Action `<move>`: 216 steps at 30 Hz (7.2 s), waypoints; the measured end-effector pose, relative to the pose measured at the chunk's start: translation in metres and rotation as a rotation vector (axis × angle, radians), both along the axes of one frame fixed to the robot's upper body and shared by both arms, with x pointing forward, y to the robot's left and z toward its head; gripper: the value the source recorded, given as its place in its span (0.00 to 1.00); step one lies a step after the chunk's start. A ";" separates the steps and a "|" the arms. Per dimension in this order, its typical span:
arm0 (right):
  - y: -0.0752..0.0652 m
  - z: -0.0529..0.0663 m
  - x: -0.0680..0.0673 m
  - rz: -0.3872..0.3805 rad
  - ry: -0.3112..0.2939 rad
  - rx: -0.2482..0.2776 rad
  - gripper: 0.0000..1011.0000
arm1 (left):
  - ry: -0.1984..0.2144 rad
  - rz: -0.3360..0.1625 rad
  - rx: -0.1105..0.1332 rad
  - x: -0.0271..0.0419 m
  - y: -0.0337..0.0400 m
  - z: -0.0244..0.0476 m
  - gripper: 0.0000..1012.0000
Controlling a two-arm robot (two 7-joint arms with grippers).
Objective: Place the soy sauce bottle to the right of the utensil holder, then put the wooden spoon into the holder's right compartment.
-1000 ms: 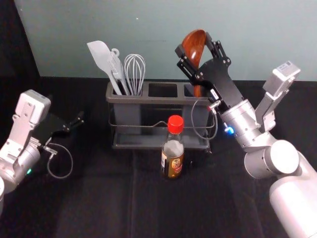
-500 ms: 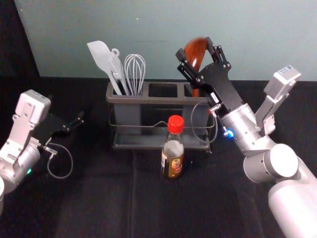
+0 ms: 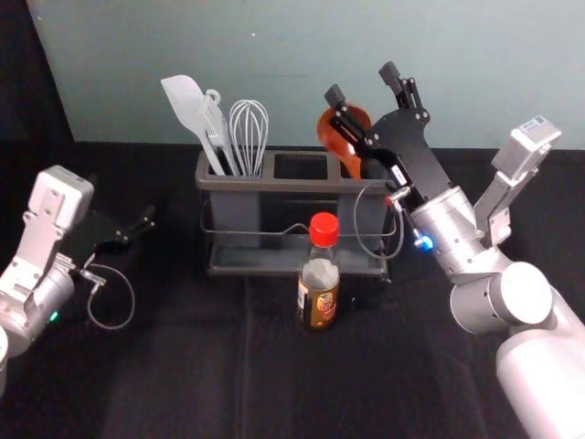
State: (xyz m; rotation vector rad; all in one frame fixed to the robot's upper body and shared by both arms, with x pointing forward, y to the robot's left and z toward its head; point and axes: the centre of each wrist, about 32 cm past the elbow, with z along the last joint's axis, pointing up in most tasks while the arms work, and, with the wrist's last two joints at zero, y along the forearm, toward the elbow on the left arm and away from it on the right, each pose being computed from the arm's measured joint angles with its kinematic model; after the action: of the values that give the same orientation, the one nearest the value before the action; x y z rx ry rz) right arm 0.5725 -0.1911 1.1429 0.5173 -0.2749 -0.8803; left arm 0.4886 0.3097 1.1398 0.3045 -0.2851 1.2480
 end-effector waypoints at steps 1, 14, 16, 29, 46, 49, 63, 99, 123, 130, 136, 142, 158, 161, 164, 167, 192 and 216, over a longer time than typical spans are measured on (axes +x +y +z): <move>0.000 0.001 0.000 0.001 -0.003 0.001 0.99 | 0.000 0.000 0.000 0.0000 0.0000 0.0000 0.99; -0.020 0.033 -0.026 -0.008 -0.010 -0.084 0.99 | 0.000 0.000 0.000 0.0000 0.0000 0.0000 0.99; -0.026 0.040 -0.036 -0.014 0.012 -0.112 0.99 | 0.000 0.000 0.000 0.0000 0.0000 0.0000 0.99; -0.057 0.066 -0.089 0.020 0.194 -0.200 0.99 | 0.000 0.000 0.000 0.0000 0.0000 0.0000 0.99; -0.070 0.058 -0.131 0.152 0.369 -0.248 0.99 | 0.000 0.000 0.000 0.0000 0.0000 0.0000 0.99; -0.068 0.054 -0.134 0.180 0.386 -0.267 0.99 | 0.000 0.000 0.000 0.0000 0.0000 0.0000 0.99; -0.059 0.033 -0.123 0.216 0.383 -0.334 0.99 | 0.000 0.000 0.000 0.0000 0.0000 0.0000 0.99; -0.027 0.032 -0.073 0.253 0.356 -0.421 0.99 | 0.000 0.000 0.000 0.0000 0.0000 0.0000 0.99; -0.028 0.032 -0.072 0.243 0.361 -0.424 0.99 | 0.000 0.000 0.000 0.0000 0.0000 0.0000 0.99; -0.027 0.031 -0.071 0.242 0.360 -0.414 0.91 | 0.000 0.000 0.000 0.0000 0.0000 0.0000 0.99; -0.026 0.030 -0.071 0.239 0.365 -0.400 0.76 | 0.000 0.000 0.000 0.0000 0.0000 0.0000 0.99; -0.026 0.029 -0.072 0.236 0.368 -0.394 0.57 | 0.000 0.000 0.000 0.0000 0.0000 0.0000 0.99; -0.026 0.031 -0.072 0.236 0.361 -0.395 0.38 | 0.000 0.000 0.000 0.0000 0.0000 0.0000 0.99; -0.027 0.035 -0.073 0.237 0.352 -0.394 0.38 | 0.000 0.000 0.000 0.0000 0.0000 0.0000 0.99; -0.028 0.040 -0.075 0.239 0.343 -0.388 0.38 | 0.000 0.000 0.000 0.0000 0.0000 0.0000 0.99; -0.030 0.045 -0.078 0.235 0.336 -0.381 0.38 | 0.000 0.000 0.000 0.0000 0.0000 0.0000 0.99; -0.084 0.059 -0.107 0.110 0.321 -0.333 0.38 | 0.000 0.000 0.000 0.0000 0.0000 0.0000 0.99; -0.121 0.043 -0.090 -0.066 0.344 -0.197 0.38 | 0.000 0.000 0.000 0.0000 0.0000 0.0000 0.99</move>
State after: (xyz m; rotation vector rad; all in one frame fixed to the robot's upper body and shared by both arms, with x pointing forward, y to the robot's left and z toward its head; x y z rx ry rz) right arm 0.4820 -0.3123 1.1857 0.1692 -0.0632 -0.9776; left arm 0.4886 0.3097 1.1398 0.3045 -0.2851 1.2480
